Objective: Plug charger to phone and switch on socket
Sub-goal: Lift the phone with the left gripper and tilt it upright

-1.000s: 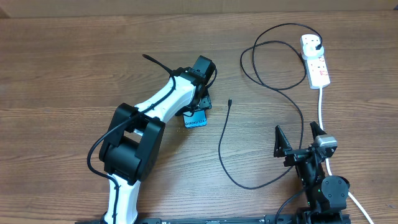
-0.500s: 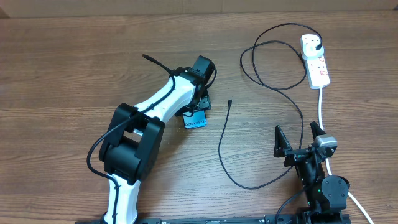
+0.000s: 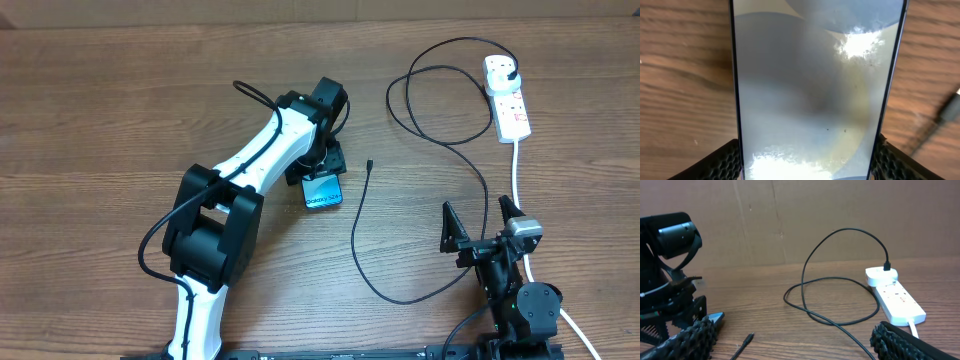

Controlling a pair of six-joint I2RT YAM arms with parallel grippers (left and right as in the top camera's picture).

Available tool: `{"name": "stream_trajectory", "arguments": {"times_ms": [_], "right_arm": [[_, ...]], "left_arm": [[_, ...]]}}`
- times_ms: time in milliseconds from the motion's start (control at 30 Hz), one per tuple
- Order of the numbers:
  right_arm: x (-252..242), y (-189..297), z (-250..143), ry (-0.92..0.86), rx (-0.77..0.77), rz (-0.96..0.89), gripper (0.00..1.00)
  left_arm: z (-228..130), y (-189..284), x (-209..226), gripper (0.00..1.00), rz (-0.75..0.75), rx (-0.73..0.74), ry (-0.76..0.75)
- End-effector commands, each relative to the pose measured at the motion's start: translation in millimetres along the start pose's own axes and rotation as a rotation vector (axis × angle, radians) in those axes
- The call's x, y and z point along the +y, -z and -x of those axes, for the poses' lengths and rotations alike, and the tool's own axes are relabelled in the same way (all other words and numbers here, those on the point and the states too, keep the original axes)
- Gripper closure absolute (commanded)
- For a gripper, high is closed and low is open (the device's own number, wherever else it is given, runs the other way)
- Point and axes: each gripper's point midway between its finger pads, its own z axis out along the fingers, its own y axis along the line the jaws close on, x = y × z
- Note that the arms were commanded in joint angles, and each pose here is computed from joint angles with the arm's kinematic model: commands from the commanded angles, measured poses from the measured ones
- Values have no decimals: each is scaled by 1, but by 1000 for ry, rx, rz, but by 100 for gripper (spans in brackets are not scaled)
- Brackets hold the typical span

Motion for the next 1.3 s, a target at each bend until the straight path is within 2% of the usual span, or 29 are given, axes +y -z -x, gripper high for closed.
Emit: {"name": "stream_trajectory", "arguments": {"times_ms": [0, 267, 633, 967, 1267], "right_arm": [[1, 0, -2, -3, -5, 6, 0], [1, 0, -2, -3, -5, 6, 0], [1, 0, -2, -3, -5, 6, 0], [1, 0, -2, -3, -5, 6, 0], [1, 0, -2, -3, -5, 6, 0]], "left_arm": [[-2, 14, -20, 28, -121, 71, 19], [-11, 47, -44, 28, -497, 346, 120], [7, 117, -57, 25, -956, 565, 190], [15, 125, -53, 27, -992, 591, 241], [21, 109, -47, 29, -909, 536, 270]]}}
